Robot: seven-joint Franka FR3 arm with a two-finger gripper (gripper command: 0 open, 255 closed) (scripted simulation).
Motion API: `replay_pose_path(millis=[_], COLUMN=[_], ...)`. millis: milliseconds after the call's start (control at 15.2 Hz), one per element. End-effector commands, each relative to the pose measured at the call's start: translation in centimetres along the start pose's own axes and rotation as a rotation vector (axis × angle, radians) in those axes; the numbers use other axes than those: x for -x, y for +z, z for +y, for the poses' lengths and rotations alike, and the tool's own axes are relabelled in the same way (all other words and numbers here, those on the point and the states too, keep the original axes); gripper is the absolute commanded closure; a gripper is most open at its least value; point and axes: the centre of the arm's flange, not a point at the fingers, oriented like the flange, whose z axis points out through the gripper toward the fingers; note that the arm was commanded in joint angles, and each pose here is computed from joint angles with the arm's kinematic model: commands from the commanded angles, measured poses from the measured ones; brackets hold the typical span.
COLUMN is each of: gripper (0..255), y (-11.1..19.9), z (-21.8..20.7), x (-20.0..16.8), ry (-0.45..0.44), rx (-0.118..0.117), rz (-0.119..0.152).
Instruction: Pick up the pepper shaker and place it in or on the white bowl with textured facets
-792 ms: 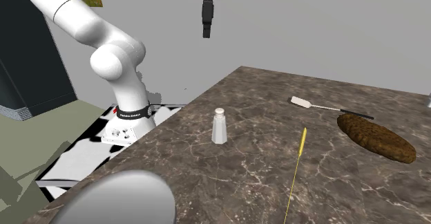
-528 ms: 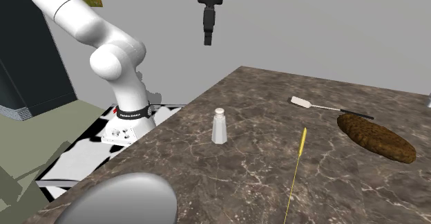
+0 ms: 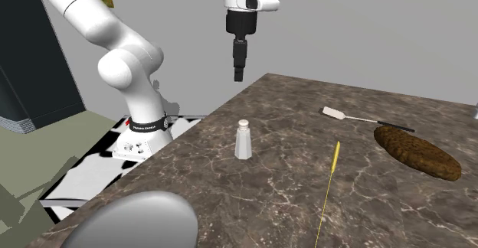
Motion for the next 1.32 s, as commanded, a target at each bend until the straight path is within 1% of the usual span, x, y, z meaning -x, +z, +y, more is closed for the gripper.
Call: replay_pose_path(millis=[0,462,528,990,1254], gripper=[0,0,0,0,0], y=[1.6,7.0,7.3,11.3,11.3], z=[2.2,9.7,10.2,10.0,10.0], x=[-0.4,-2.4,-2.5,-2.6,-2.6], ry=[0.001,0.008,0.008,0.008,0.008], rx=[-0.006,-0.030,-0.031,-0.031,-0.031], rz=[0.007,0.025,0.027,0.027,0.027])
